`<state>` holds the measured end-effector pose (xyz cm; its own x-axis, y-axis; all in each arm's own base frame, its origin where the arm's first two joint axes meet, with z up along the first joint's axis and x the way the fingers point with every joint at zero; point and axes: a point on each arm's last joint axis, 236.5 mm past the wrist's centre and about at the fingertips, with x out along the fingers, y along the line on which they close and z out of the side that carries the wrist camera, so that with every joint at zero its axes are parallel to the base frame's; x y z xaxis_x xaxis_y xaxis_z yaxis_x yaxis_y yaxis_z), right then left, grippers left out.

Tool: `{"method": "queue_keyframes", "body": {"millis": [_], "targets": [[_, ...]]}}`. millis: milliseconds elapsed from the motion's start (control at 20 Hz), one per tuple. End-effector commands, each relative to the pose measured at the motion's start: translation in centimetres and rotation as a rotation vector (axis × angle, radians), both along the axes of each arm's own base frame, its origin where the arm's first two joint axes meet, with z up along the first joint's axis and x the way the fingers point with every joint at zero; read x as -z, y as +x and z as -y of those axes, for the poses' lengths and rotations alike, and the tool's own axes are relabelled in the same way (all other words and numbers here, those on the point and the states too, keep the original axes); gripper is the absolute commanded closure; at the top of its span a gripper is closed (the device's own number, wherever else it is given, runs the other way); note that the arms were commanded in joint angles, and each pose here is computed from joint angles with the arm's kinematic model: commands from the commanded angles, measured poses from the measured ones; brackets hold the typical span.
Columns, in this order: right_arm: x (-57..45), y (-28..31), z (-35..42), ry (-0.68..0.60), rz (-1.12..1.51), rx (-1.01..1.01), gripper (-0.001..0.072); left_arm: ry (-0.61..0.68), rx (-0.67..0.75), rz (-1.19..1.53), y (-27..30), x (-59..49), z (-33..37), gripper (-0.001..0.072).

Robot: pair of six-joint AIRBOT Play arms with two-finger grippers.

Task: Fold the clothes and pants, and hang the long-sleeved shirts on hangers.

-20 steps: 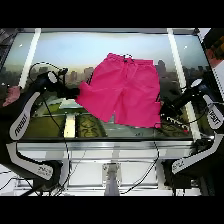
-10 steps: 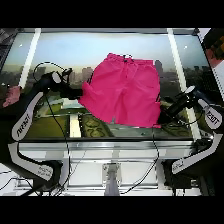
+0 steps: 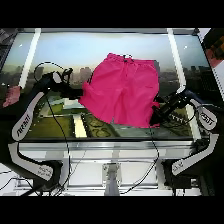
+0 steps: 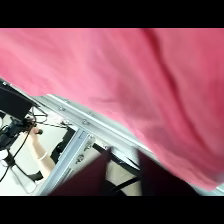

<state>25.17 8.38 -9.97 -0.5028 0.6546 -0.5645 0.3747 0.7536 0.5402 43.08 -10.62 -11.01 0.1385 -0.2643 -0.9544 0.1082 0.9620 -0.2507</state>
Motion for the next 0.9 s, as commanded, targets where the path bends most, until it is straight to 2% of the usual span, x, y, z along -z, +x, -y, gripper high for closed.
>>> {"method": "queue_keyframes", "body": {"millis": [0,150,350,600,700,850], "targets": [[-0.5,0.1,0.8,0.022,-0.015,0.040,0.0420,0.006,0.022,0.010,0.1,0.0,0.0,0.0697],[-0.9,1.4,2.7,0.044,0.001,0.152,0.0419,0.009,0.040,0.014,0.1,0.0,0.0,0.0698],[-3.4,5.9,4.8,0.139,0.110,0.364,0.0419,0.009,0.040,0.014,0.1,0.0,0.0,0.0698],[-2.8,6.9,6.5,0.098,0.291,0.309,0.0419,0.005,0.041,0.002,-0.2,0.0,0.1,0.0698],[-2.6,7.3,8.1,0.018,0.390,0.235,0.0420,0.004,0.044,-0.005,-0.4,0.1,0.1,0.0697],[-2.6,8.2,11.8,-0.168,0.522,0.146,0.0422,0.004,0.043,-0.004,-0.4,0.1,0.1,0.0697]]}}
